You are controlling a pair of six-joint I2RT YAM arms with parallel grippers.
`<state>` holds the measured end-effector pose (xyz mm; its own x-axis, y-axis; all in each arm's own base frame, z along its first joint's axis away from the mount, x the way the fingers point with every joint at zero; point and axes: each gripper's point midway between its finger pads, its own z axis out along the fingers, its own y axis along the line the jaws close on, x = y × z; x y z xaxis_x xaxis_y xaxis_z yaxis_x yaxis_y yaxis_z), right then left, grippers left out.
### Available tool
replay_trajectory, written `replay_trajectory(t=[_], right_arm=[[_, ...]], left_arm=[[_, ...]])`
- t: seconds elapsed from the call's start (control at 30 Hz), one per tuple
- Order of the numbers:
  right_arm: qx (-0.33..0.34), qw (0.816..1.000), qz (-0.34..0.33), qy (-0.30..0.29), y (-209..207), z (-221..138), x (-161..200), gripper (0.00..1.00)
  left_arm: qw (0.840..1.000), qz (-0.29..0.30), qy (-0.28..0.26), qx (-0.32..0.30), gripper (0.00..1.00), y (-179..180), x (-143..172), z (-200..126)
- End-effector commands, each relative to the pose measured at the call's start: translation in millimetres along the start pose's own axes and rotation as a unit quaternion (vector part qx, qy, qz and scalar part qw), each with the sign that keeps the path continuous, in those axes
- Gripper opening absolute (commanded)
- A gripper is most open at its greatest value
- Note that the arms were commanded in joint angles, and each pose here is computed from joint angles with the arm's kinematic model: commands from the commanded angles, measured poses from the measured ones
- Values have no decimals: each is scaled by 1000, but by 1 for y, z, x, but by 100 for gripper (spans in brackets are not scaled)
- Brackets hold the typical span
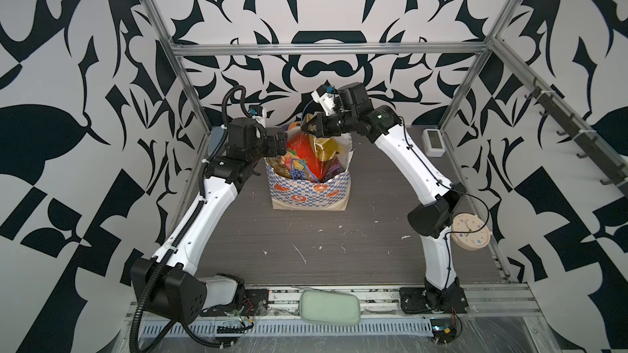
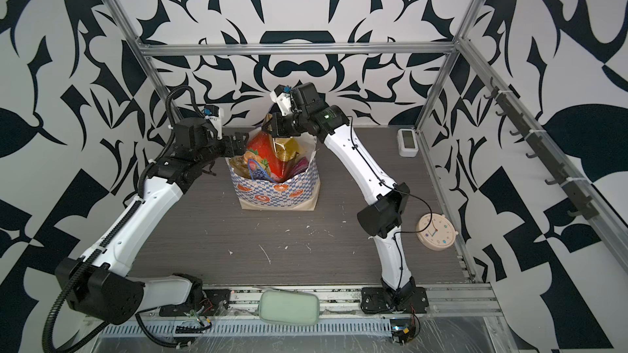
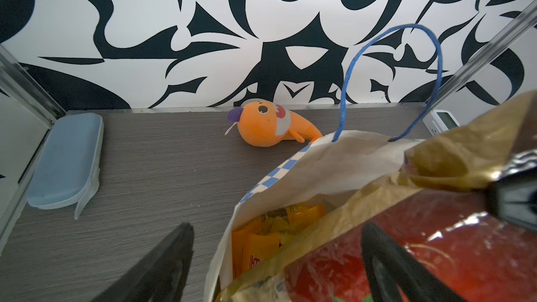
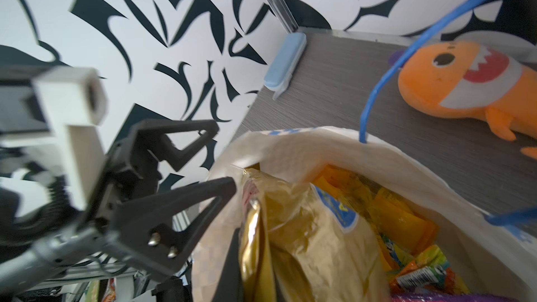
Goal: Take the snacks out of the paper bag
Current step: Pick up the snack from the paper bag.
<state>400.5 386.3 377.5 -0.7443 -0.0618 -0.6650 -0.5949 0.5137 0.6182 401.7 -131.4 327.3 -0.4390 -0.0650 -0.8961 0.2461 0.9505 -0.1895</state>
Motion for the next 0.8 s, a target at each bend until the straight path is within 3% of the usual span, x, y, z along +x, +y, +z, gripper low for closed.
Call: replay_trajectory(t=[0.0,0.77], right_arm=[[-95,983,-90,-131,86,-81,-65,0],[-97,961,-140,-218,119,-158,-99,0]], left_arm=[[1000,-7,-17,-2,93,0,-6,-8],[997,-17,-68,-23,94,9,-18,-26]])
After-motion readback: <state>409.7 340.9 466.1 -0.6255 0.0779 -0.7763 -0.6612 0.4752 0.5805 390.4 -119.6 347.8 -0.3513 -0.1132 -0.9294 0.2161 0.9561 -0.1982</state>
